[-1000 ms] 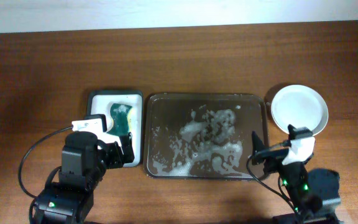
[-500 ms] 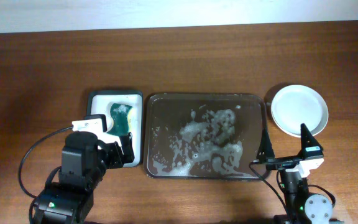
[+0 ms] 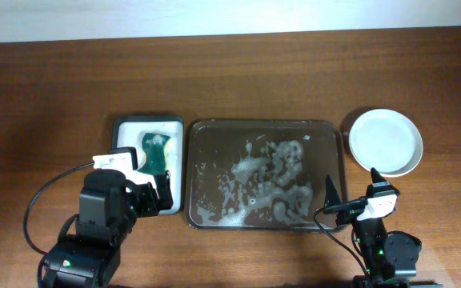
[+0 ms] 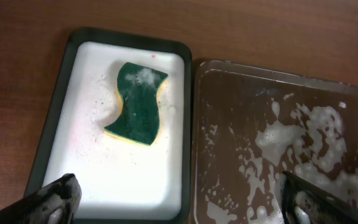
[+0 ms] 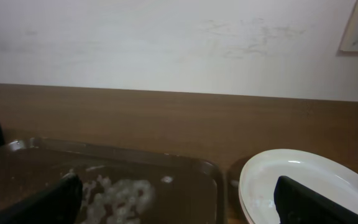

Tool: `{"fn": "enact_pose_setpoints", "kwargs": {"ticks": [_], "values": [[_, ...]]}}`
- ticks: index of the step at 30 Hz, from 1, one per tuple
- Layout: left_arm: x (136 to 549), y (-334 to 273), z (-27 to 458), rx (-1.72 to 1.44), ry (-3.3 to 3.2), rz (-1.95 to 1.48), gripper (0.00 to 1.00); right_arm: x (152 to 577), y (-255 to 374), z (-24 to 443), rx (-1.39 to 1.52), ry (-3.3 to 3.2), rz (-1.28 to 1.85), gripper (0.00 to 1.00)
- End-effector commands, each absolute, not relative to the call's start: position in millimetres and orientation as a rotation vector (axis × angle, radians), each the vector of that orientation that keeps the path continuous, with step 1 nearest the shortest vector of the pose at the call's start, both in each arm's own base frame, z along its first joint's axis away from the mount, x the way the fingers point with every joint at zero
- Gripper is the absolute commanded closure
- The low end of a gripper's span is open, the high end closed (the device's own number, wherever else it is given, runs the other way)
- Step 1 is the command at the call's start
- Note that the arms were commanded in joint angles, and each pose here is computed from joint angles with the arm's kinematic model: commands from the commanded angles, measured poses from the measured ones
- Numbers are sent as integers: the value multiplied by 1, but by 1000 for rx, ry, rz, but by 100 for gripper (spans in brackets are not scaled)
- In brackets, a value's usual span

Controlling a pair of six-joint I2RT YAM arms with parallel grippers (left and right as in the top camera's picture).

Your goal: Clean dirty plates on tray and stack at the side

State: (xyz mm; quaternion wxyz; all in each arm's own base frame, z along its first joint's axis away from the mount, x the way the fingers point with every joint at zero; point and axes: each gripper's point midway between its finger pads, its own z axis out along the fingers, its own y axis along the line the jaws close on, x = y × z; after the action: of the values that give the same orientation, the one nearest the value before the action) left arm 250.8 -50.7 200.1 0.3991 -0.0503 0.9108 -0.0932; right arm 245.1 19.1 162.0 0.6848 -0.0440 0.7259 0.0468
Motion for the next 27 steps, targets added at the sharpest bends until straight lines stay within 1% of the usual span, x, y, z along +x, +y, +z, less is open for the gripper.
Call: {"fn": "enact_pose_setpoints", "kwargs": {"ticks": [1, 23, 27], "values": [[251, -49, 199, -142, 2304, -230, 1, 244, 21, 161, -115, 1626, 114, 1], [250, -49, 199, -142, 2301, -231, 1, 244, 21, 161, -115, 1626, 114, 1], [235, -45, 197, -133, 2325, -219, 1, 244, 21, 161, -115, 1626, 114, 1]]}}
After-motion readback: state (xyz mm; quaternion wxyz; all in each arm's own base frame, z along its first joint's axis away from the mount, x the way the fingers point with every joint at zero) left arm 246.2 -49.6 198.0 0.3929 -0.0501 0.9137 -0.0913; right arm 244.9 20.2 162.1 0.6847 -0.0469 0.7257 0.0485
